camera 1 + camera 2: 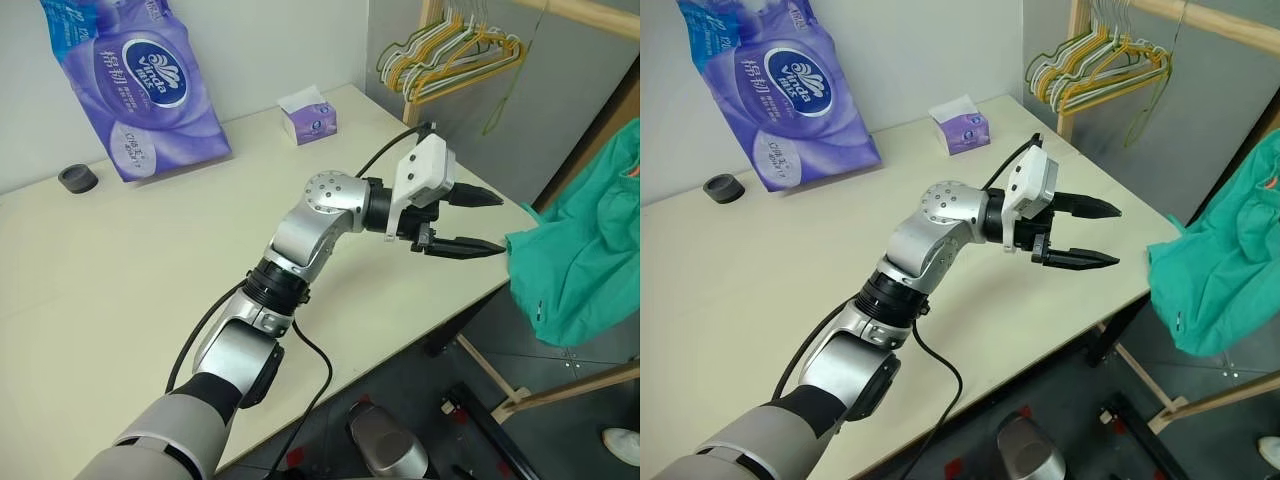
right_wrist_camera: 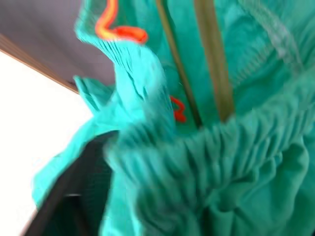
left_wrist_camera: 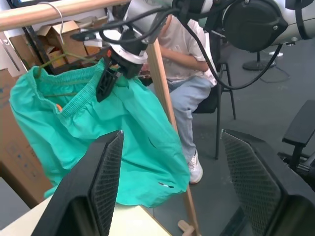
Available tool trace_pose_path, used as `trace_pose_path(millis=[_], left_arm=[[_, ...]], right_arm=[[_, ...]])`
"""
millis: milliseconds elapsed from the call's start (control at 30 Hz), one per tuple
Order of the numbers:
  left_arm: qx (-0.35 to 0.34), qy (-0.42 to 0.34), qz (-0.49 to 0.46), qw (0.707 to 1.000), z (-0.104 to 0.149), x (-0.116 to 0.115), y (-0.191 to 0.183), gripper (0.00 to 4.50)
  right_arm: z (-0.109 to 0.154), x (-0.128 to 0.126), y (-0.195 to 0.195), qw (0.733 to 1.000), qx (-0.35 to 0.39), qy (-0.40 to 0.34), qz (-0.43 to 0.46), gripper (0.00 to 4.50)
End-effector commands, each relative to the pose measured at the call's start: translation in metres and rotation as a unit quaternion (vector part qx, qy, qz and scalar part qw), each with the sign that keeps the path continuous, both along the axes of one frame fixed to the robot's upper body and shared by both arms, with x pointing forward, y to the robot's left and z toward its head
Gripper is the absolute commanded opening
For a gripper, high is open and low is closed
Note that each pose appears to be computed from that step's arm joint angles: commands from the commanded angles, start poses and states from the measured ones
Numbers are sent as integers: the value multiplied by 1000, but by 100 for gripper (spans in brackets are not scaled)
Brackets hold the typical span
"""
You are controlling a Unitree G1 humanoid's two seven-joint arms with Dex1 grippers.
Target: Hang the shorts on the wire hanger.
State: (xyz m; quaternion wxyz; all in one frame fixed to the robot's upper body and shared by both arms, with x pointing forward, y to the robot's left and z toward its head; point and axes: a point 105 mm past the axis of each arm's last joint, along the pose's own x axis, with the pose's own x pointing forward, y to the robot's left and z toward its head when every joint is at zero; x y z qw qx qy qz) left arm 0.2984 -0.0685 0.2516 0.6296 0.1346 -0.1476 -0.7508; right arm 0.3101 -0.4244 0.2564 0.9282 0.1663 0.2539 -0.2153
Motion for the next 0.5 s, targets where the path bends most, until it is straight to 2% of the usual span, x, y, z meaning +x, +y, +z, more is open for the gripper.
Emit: trace_pose_path(millis=[33,267,400,500], left_arm=[[-15,-31,-12,999,15,-5,-2,334],[-12,-34,-18,999,15,-4,-3,334],[-8,-35,-18,999,13,-3,-2,334],[-6,-35,-15,999,11,-3,0,334]], right_arm=[[44,-8,-3,996,-36,-75,-39,448],[87,-6,16,970,-138,-168,-109,448],[98,-3,32,956,-190,-198,-108,448],[93,-3,32,950,-206,-199,-124,448]])
